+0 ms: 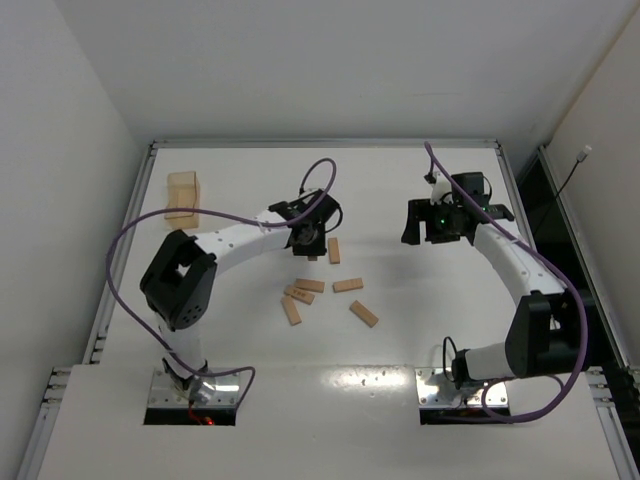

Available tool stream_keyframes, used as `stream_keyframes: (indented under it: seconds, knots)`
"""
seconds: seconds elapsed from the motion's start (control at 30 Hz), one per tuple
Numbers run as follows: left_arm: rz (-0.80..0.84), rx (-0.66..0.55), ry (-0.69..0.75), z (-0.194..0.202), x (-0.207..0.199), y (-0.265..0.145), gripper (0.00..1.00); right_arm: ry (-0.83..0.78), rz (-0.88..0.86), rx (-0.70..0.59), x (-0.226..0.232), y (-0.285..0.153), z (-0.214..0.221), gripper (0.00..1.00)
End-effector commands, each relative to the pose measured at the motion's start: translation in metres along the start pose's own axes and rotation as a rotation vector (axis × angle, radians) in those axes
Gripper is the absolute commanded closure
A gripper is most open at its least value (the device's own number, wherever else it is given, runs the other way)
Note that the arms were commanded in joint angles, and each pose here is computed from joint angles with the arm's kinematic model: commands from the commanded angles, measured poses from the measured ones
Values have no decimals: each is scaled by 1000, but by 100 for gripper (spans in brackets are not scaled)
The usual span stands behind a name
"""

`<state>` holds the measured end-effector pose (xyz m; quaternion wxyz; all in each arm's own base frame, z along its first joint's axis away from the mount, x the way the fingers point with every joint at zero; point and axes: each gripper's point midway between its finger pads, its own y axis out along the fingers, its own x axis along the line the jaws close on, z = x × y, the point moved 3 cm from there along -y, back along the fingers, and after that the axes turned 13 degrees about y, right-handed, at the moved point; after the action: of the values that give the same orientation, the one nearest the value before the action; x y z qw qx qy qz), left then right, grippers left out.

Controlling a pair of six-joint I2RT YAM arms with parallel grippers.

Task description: Build the wood block tower

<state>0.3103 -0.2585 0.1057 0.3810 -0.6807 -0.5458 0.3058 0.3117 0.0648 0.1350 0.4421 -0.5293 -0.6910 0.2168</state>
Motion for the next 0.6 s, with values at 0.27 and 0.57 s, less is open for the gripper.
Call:
stream_keyframes:
  seconds: [0.27, 0.57]
  knots:
    - [-42, -13, -7, -12, -30, 18, 100, 2, -10, -54, 3, -5, -5, 28]
    - [-55, -3, -4, -15, -39, 32, 100, 13, -11, -54, 2, -4, -4, 28]
